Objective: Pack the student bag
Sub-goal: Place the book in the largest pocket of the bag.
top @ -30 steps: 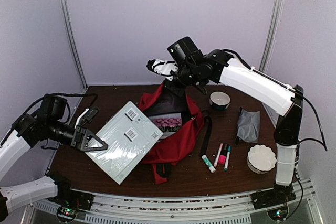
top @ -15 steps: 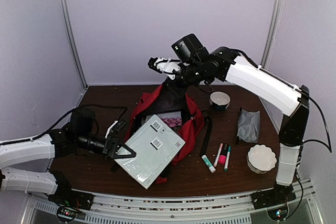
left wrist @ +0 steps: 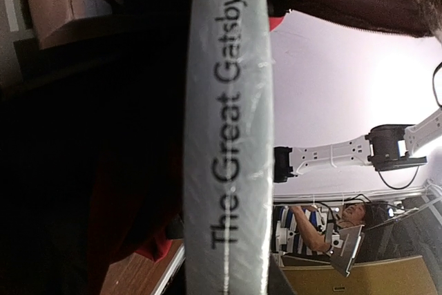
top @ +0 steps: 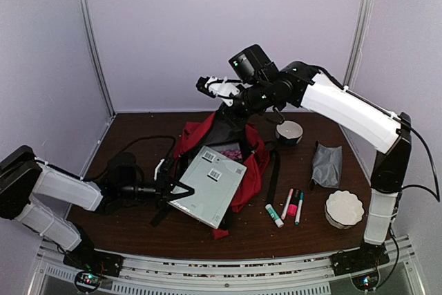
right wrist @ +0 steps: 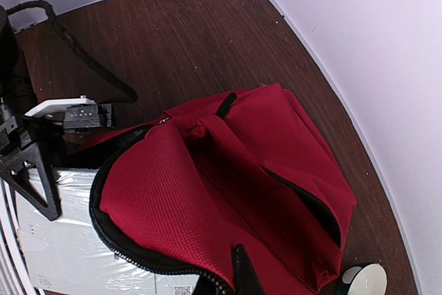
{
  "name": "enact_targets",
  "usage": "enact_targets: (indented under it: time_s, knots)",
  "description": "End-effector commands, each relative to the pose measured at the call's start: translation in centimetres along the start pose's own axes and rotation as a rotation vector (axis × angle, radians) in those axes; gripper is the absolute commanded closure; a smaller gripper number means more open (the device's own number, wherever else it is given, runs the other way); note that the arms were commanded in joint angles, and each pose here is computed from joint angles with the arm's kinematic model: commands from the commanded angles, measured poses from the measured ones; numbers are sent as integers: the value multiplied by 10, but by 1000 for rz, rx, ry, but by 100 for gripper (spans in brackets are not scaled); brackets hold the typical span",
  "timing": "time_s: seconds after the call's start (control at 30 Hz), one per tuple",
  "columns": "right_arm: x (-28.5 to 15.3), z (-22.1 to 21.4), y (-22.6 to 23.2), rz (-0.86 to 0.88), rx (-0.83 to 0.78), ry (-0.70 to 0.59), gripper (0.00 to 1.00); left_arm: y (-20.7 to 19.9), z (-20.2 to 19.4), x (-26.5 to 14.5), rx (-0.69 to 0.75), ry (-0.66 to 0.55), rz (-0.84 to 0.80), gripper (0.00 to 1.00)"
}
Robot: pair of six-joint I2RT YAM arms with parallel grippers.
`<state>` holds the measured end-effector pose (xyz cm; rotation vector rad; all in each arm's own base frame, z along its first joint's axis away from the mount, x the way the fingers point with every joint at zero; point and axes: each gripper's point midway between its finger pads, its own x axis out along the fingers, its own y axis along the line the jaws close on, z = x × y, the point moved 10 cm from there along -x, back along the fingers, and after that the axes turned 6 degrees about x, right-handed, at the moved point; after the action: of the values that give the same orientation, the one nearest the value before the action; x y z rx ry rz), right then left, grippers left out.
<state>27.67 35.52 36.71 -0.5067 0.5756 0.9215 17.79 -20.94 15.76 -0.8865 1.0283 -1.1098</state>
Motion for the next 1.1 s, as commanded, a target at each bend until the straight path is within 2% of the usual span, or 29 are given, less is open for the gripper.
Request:
enact_targets:
  time_s: [0.0,0.1,0.23,0.4,0.5,0.67,1.07]
  knots:
    - [-34,15,3,16,14,-109,100,-43,28,1,156,-165,-303,100]
    - [-35,16,5,21,12,-113,100,-38,28,-2,110,-180,-378,100]
    - [-38,17,6,20,7,-118,100,-34,22,-8,113,-190,-362,100]
    - [-40,17,8,26,3,-121,100,-36,23,-13,124,-244,-314,100]
    - [-40,17,10,26,-2,-122,100,-35,27,-14,124,-288,-233,100]
    - [-41,18,15,29,-15,-124,100,-39,41,-5,160,-297,-186,100]
    - [-40,15,32,41,-64,-109,100,10,49,20,-28,-355,-168,100]
